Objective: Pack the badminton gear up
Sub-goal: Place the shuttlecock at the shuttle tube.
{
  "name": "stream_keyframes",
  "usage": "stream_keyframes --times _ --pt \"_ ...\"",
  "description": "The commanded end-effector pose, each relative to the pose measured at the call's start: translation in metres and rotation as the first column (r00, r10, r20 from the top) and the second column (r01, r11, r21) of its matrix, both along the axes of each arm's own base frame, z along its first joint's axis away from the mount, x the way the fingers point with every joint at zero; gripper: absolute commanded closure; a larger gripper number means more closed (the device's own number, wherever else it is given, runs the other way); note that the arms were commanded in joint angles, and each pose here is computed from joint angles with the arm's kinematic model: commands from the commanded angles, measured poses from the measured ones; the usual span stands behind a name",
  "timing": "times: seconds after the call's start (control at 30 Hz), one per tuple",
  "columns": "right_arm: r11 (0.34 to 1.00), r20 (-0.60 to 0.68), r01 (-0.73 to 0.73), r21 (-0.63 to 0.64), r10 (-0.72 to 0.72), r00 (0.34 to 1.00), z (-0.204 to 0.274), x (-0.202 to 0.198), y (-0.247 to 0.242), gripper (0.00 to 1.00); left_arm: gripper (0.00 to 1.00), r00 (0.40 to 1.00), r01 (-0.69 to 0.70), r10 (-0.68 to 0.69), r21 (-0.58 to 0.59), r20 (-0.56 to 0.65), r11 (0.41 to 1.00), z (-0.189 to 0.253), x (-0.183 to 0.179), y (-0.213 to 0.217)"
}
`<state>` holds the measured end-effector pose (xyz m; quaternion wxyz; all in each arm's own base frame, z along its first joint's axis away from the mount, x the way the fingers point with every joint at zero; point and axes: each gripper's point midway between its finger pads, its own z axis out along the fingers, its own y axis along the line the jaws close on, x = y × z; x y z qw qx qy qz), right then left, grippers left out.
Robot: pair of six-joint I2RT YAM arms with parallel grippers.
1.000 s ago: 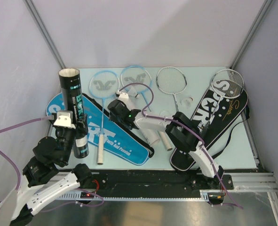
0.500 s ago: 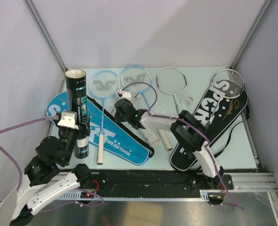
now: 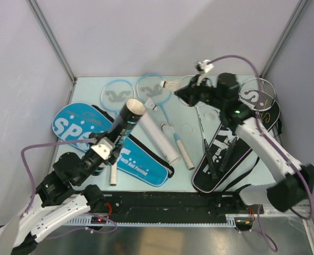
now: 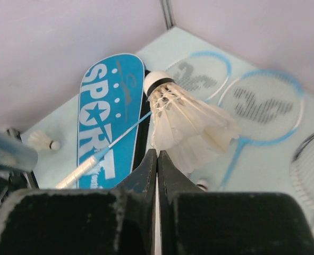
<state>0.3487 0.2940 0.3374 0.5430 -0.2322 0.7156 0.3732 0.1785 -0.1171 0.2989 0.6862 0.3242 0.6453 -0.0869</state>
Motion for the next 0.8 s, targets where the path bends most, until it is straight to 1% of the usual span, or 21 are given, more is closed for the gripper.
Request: stream_keyframes --times 0.0,0.07,0.13,0.23,0.37,0.5,0.63,0.77 --pt "0.949 0.188 -0.288 -0.127 0.308 0.933 0.028 -0.067 -0.034 1.00 0.35 0.979 0.181 -0.189 0.097 0.074 0.979 0.003 -0.008 -0.030" --pt "0.926 0.261 -0.326 -0.189 0.368 0.893 0.037 -0.087 -0.047 1.00 0.35 0.981 0.169 -0.181 0.143 0.070 0.975 -0.003 -0.003 -0.031" --pt "0.905 0.298 -0.356 -0.233 0.415 0.860 0.044 -0.105 -0.059 1.00 0.35 0.983 0.154 -0.170 0.190 0.067 0.970 -0.008 0.002 -0.030" --pt "0.889 0.316 -0.361 -0.282 0.441 0.840 0.051 -0.121 -0.073 1.00 0.35 0.985 0.138 -0.160 0.264 0.066 0.955 -0.015 0.010 -0.031" --pt "0.868 0.320 -0.368 -0.332 0.471 0.822 0.057 -0.136 -0.083 1.00 0.35 0.986 0.126 -0.155 0.336 0.059 0.933 -0.023 0.018 -0.033" --pt "0.860 0.323 -0.368 -0.353 0.481 0.815 0.066 -0.150 -0.088 1.00 0.36 0.987 0.120 -0.151 0.385 0.053 0.915 -0.028 0.023 -0.035" --pt "0.844 0.315 -0.395 -0.363 0.510 0.800 0.067 -0.163 -0.086 1.00 0.36 0.986 0.119 -0.155 0.418 0.054 0.901 -0.028 0.027 -0.038" --pt "0.819 0.268 -0.422 -0.388 0.539 0.799 0.056 -0.168 -0.079 1.00 0.36 0.984 0.124 -0.165 0.433 0.059 0.893 -0.025 0.029 -0.041"
